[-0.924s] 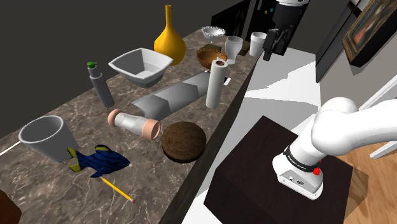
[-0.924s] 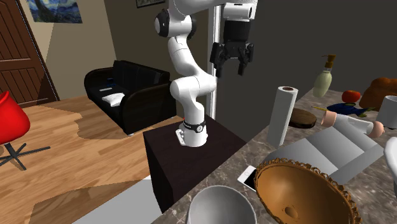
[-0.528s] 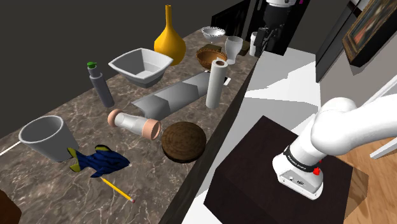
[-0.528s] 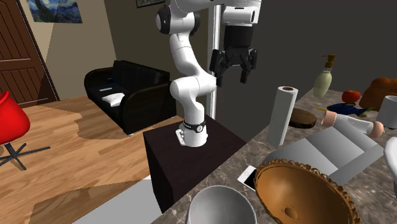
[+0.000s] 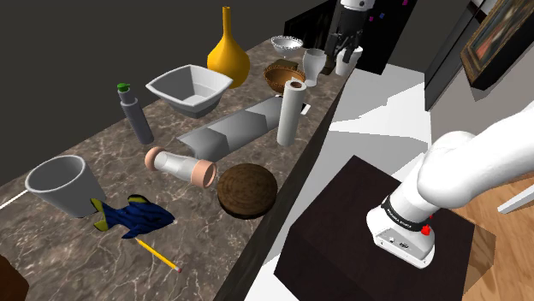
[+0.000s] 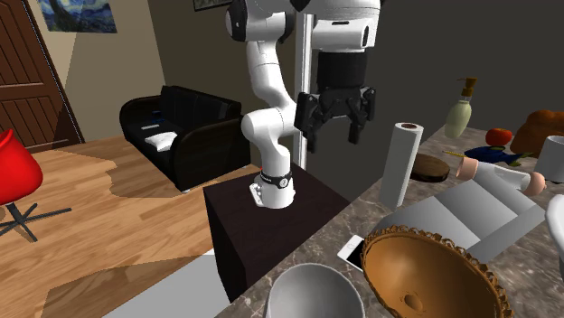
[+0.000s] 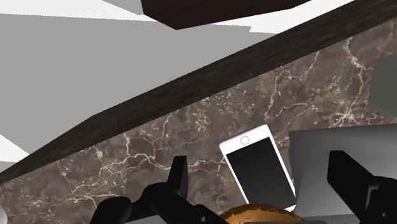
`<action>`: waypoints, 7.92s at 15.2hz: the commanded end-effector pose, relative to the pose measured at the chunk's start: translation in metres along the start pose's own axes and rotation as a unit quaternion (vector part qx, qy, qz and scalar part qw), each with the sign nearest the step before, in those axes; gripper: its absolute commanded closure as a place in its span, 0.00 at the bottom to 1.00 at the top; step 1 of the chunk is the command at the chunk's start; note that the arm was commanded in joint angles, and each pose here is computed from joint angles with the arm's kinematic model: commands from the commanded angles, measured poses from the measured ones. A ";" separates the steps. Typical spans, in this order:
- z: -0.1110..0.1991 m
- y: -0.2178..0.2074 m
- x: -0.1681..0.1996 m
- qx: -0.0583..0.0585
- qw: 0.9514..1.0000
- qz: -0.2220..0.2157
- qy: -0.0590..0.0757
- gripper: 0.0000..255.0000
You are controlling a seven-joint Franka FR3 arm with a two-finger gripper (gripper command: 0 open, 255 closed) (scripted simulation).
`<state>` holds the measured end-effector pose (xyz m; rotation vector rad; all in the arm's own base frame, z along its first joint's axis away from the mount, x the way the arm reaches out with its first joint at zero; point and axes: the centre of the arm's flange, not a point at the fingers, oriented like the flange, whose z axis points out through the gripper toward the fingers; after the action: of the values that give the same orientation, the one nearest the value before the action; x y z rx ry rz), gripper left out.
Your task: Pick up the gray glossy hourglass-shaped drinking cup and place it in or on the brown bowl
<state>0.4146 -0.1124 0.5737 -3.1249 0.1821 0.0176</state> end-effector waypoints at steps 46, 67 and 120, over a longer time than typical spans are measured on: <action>0.070 0.126 0.197 0.033 0.998 0.040 0.041 1.00; -0.041 0.125 0.196 0.033 0.998 0.040 0.041 1.00; -0.013 -0.062 0.194 0.033 0.998 0.040 0.041 1.00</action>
<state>0.6147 -0.0732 0.5851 -3.0519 0.3026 -0.1113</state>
